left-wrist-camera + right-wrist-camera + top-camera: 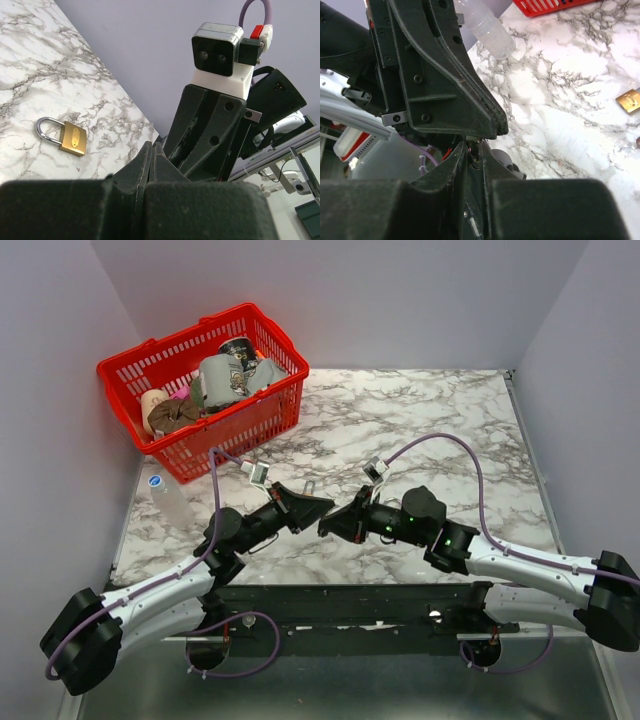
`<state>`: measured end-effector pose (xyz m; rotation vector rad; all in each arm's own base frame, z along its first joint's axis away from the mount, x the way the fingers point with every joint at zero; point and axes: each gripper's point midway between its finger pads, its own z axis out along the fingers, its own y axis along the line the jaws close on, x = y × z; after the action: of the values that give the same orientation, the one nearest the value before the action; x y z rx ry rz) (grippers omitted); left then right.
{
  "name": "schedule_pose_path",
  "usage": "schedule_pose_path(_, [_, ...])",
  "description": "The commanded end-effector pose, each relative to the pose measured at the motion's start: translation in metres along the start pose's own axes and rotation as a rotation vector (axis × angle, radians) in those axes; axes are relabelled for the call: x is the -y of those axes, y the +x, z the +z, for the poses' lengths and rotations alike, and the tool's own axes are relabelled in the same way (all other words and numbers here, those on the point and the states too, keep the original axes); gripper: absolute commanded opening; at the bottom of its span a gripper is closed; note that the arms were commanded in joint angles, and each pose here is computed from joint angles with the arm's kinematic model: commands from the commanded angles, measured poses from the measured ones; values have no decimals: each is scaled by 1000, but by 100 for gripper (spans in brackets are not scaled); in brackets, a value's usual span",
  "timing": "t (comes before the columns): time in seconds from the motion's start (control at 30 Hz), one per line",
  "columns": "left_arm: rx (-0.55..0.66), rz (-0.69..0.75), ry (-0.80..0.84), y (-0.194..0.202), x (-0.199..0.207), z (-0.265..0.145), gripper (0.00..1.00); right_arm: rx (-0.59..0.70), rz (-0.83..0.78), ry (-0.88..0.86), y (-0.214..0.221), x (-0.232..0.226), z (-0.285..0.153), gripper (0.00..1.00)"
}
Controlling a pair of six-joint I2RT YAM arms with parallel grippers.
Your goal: Unlock with the key
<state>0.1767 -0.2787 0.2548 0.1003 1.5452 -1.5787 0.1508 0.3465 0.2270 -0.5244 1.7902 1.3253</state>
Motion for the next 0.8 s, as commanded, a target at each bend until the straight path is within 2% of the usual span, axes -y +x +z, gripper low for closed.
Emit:
schedule_pose_path(0.0, [34, 26, 26, -6, 4, -3, 0, 30, -7, 8, -7, -1, 2, 15])
schedule_pose_path(0.03, [32, 27, 34, -6, 6, -3, 0, 42, -5, 9, -10, -1, 1, 8])
schedule_pose_path(0.13, [25, 29, 45, -4, 7, -4, 0, 54, 6, 11, -10, -1, -1, 1])
schedule_pose_path(0.27, [-7, 35, 45, 1, 8, -5, 1, 57, -22, 8, -12, -1, -5, 1])
schedule_pose_path(0.33, [-35, 61, 5, 3, 2, -4, 19, 48, -31, -8, -13, -3, -7, 1])
schedule_pose_path(0.37, [-41, 72, -10, 3, 1, -4, 45, 41, -30, 8, -13, 3, -9, 1])
schedule_pose_path(0.47, [-68, 130, -80, -1, -4, -5, 86, 18, -28, 34, -11, 17, -15, 1])
schedule_pose_path(0.57, [-96, 192, -163, -7, -13, -9, 97, 13, -30, 70, -10, 36, -24, 1])
schedule_pose_path(0.7, [-163, 238, -320, -15, -38, -16, 99, 9, -12, 112, -14, 62, -38, 1])
schedule_pose_path(0.77, [-252, 237, -379, -10, -51, -18, 99, 23, -15, 120, -20, 71, -47, 1])
